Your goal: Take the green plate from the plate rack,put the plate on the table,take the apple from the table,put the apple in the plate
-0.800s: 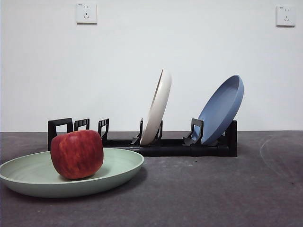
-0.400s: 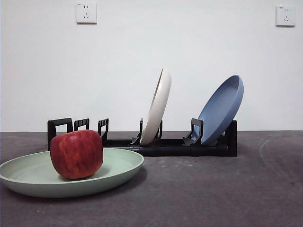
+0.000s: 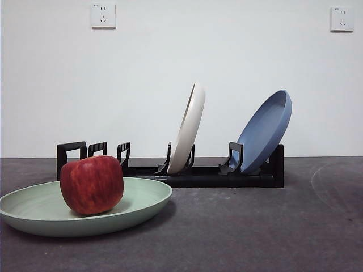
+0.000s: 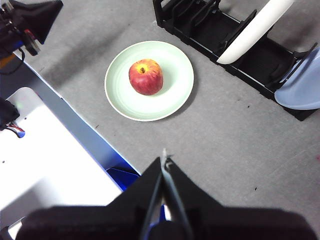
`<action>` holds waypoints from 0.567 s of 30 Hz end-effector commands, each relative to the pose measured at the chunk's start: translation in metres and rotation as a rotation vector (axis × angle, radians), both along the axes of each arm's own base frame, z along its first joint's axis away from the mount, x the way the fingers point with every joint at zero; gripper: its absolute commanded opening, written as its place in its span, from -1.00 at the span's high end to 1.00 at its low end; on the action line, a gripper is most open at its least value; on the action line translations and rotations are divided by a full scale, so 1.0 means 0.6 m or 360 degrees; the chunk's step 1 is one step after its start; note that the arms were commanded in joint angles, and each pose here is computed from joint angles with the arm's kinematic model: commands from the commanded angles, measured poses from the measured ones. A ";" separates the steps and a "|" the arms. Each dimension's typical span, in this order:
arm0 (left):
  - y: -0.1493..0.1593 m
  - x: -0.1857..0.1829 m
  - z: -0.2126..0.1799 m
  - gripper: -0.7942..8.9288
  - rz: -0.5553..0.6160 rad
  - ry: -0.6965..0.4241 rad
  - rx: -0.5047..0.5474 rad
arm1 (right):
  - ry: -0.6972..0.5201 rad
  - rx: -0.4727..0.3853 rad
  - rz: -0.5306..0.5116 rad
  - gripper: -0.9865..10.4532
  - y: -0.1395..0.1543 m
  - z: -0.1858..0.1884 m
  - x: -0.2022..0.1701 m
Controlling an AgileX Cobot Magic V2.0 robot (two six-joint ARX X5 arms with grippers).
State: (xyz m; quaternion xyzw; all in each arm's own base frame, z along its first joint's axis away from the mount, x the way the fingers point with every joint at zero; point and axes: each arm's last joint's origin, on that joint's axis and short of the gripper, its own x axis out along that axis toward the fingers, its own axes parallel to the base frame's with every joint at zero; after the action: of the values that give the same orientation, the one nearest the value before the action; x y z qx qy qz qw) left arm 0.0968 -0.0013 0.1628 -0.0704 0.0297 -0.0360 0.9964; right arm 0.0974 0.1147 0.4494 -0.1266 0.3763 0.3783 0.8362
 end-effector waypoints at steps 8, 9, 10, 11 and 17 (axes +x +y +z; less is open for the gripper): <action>0.002 -0.001 -0.020 0.84 0.0058 0.0170 0.0034 | 0.0019 -0.0041 -0.0002 0.83 -0.001 -0.004 -0.001; 0.002 -0.001 -0.020 0.84 0.0057 0.0170 0.0034 | 0.0014 -0.0045 -0.0008 0.83 -0.001 -0.004 -0.001; 0.002 -0.001 -0.020 0.84 0.0058 0.0170 0.0034 | 0.0010 -0.0048 -0.0013 0.83 -0.002 -0.004 0.000; 0.002 -0.001 -0.020 0.84 0.0057 0.0170 0.0034 | 0.0007 -0.0050 -0.0015 0.83 -0.002 -0.004 0.000; 0.002 0.000 -0.022 0.84 0.0058 0.0188 0.0034 | 0.0003 -0.0054 -0.0020 0.83 -0.002 -0.004 0.000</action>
State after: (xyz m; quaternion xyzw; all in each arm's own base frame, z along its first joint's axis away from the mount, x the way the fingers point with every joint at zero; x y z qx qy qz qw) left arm 0.0961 -0.0003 0.1513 -0.0682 0.0888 -0.0149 0.9936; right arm 0.0979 0.1143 0.4494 -0.1306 0.3741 0.3688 0.8408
